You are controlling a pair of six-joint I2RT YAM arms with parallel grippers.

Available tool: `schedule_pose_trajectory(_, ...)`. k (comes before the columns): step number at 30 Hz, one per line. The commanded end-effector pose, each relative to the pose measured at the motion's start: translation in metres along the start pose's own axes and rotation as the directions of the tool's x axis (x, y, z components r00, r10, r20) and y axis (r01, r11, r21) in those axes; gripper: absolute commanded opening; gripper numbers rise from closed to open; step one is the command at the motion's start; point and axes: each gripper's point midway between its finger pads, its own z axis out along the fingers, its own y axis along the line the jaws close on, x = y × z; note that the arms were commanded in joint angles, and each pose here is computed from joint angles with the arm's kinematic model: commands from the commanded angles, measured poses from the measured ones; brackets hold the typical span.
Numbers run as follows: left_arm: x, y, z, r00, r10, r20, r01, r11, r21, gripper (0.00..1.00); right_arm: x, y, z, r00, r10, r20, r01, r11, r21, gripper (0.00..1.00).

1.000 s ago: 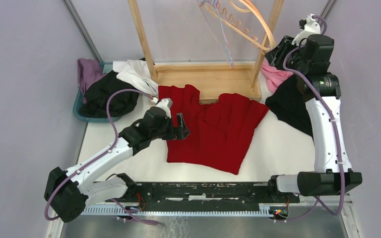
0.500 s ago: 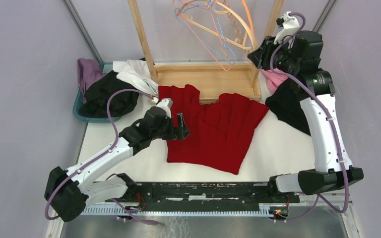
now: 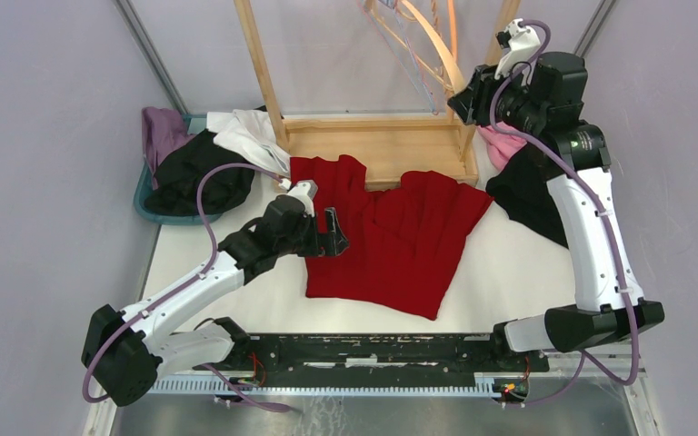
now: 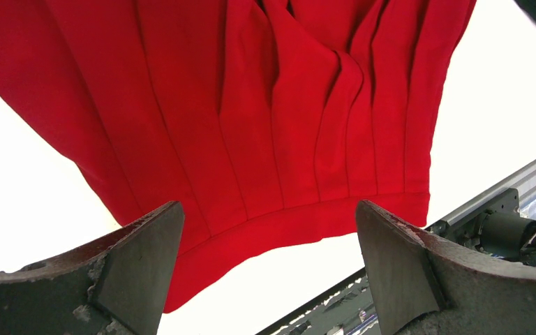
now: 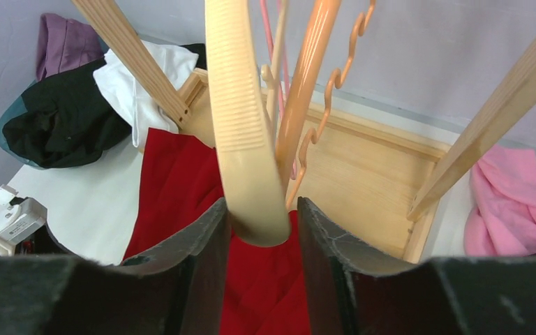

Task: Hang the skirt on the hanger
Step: Pick up the hanger from the clothesline.

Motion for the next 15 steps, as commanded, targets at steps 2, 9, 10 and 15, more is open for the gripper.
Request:
schedule_pose_trajectory(2, -0.013, -0.011, -0.001, 0.999, -0.024, 0.039, 0.022, 0.999, 0.039, 0.99, -0.023, 0.011, -0.001, 0.997, -0.053, 0.059, 0.056, 0.997, -0.044, 0.51)
schedule_pose_trajectory(9, -0.013, -0.011, -0.001, 0.999, -0.021, 0.038, 0.02, 0.999, 0.039, 0.99, -0.035, 0.009, -0.02, 0.99, -0.069, 0.119, 0.068, 0.998, 0.011, 0.53)
schedule_pose_trajectory(10, -0.013, -0.011, -0.002, 0.999, -0.021, 0.038, 0.019, 0.999, 0.04, 0.99, -0.038, 0.009, -0.02, 0.99, -0.069, 0.121, 0.068, 0.998, 0.01, 0.53)
schedule_pose_trajectory(15, -0.013, -0.011, -0.003, 0.999, -0.022, 0.042, 0.02, 0.999, 0.041, 0.99, -0.056, 0.014, -0.025, 0.981, -0.071, 0.183, 0.071, 0.997, 0.005, 0.56)
